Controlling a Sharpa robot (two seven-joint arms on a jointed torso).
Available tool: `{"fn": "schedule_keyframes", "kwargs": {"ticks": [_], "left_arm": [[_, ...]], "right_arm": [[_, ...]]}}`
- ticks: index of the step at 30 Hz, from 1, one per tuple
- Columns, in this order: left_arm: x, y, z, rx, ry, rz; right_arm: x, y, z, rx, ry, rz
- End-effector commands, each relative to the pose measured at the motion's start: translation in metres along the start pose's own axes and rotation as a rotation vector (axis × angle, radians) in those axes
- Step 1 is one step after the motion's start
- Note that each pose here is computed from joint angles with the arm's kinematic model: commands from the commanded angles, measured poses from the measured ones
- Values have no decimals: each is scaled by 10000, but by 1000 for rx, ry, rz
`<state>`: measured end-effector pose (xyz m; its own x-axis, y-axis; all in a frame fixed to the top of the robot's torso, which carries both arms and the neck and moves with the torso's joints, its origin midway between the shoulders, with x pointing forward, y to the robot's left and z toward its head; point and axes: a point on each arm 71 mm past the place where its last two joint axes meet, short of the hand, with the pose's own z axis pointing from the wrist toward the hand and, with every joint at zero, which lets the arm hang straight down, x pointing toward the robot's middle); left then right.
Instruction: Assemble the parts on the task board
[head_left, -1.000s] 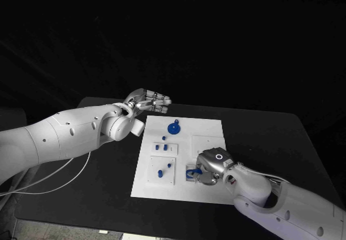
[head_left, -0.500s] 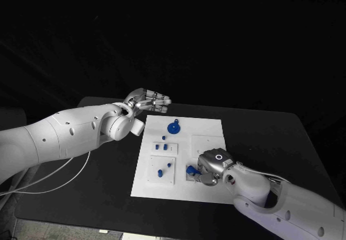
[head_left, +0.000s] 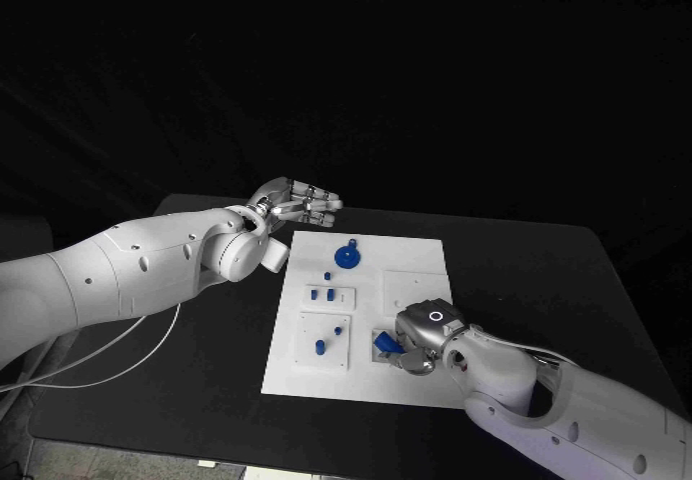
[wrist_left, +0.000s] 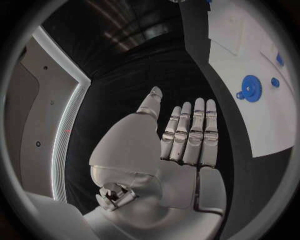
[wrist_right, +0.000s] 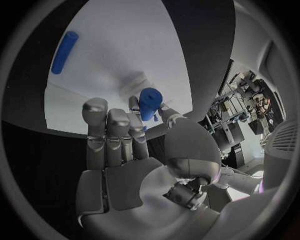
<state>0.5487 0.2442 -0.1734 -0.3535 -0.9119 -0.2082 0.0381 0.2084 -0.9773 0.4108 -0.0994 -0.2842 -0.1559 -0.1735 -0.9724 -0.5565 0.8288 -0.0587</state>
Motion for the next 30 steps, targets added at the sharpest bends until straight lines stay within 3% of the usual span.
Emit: {"fn": "schedule_keyframes", "kwargs": {"ticks": [1,8,13,30], "left_arm": [[25,-8,6,3,17,-1],[25,-6,7,2,17,1],[25,-4,7,0,18,2],[27,1,11,-6,21,6]], "right_arm": [[-12,10,2,26,-12,37],[-30,19,10,52,-22,88],[-27,-5,25,83,1,132],[50,-90,108,164,211,272]]}}
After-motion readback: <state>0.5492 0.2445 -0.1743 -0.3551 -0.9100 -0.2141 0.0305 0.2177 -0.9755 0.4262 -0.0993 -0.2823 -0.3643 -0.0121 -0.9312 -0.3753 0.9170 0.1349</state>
